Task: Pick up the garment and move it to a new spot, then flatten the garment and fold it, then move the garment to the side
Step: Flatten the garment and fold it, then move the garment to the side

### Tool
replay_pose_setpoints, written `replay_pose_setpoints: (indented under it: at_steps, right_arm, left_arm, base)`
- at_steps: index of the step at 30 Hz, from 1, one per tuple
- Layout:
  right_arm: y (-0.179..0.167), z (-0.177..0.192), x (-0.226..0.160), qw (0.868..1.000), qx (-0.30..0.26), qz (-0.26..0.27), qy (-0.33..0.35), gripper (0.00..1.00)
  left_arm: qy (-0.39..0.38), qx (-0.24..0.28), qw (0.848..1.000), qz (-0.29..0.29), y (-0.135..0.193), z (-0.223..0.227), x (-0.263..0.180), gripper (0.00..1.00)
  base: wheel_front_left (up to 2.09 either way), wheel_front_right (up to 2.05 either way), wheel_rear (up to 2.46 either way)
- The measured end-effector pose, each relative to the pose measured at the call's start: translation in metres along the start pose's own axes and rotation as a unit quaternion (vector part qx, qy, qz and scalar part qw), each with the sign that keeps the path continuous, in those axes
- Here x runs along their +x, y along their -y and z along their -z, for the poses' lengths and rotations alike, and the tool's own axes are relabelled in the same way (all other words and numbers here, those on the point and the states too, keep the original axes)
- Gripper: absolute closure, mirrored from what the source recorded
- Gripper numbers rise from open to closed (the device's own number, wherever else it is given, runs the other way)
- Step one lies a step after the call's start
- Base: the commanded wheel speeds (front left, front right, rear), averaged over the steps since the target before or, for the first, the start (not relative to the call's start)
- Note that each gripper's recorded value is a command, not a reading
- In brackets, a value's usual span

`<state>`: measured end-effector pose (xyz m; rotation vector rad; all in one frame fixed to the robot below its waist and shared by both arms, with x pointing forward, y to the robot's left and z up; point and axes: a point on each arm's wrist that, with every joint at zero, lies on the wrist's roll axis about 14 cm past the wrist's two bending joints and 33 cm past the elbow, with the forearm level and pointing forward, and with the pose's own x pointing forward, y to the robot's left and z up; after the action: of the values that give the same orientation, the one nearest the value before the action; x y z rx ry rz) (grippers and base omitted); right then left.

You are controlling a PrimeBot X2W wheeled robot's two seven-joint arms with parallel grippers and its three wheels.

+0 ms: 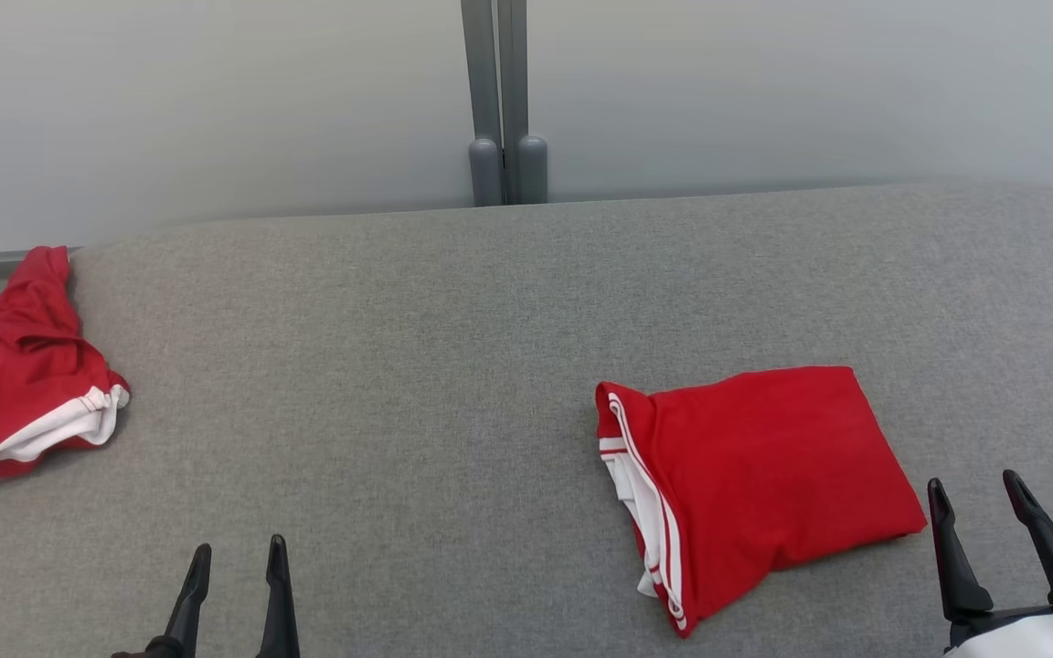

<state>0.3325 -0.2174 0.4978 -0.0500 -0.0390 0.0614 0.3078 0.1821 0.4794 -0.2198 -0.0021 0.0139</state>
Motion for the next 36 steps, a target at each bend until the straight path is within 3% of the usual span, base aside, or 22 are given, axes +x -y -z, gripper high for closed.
replay_pose_setpoints:
  at_steps: [23,28,32,36]
  right_arm:
    - [-0.002,-0.004,0.006,1.0,0.01,0.006,0.008,0.0]
    - [0.001,-0.013,0.024,0.999,0.022,0.002,0.025,0.0]
    - [0.01,0.027,0.037,0.999,0.017,-0.006,-0.048,0.0]
    - [0.002,0.064,0.061,0.986,0.013,-0.037,-0.16,0.0]
  left_arm:
    - [-0.019,-0.002,1.0,0.021,0.005,0.011,-0.002,0.0]
    - [-0.019,-0.003,1.0,0.019,0.004,0.011,0.0,0.0]
    - [-0.023,-0.006,0.999,0.025,0.008,0.013,0.005,0.0]
    - [-0.032,-0.008,0.999,0.025,0.009,0.018,0.008,0.0]
  base:
    - [0.0,0.0,0.0]
    - [0.0,0.0,0.0]
    - [0.0,0.0,0.0]
    - [0.0,0.0,0.0]
